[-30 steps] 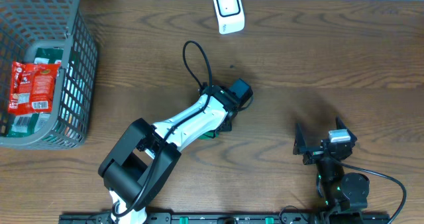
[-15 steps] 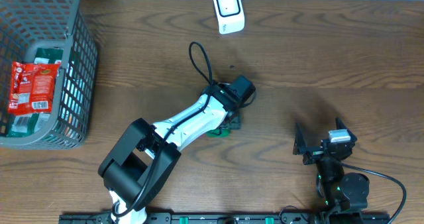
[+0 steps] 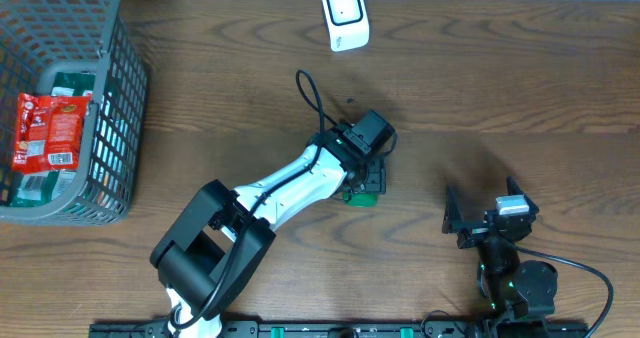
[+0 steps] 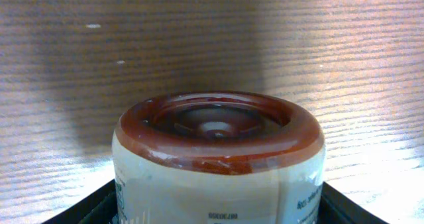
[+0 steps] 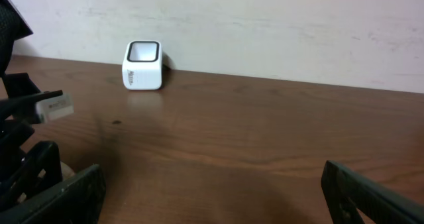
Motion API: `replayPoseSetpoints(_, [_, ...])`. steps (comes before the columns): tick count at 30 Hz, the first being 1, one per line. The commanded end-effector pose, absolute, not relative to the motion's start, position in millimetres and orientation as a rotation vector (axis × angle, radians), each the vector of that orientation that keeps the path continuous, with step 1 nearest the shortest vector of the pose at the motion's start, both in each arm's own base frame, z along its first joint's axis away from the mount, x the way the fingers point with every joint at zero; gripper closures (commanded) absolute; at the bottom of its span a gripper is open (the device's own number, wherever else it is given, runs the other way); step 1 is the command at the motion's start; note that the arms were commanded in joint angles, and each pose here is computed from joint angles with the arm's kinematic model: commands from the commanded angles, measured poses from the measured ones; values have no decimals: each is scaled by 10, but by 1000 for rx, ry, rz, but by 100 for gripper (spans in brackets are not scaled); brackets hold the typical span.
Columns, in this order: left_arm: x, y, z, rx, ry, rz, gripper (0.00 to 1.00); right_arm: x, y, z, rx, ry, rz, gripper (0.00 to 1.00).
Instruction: Scan the item barcode
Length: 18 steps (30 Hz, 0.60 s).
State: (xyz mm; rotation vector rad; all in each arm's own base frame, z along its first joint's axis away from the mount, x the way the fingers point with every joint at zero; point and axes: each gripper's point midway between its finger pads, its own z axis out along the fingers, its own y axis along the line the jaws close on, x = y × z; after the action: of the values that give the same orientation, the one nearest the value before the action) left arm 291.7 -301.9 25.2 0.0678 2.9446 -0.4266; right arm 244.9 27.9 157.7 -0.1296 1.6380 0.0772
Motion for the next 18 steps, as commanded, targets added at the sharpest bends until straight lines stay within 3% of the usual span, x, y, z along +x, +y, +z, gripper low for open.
replayPoseSetpoints(1, [2948,-3034,285,50,2913,-392,32,2446,281,1572,-117,1640,91,1])
replayPoseSetpoints(18, [2873,-3159,300,103,2813,-260,31,2446,281,1572,-117,1640,91,1])
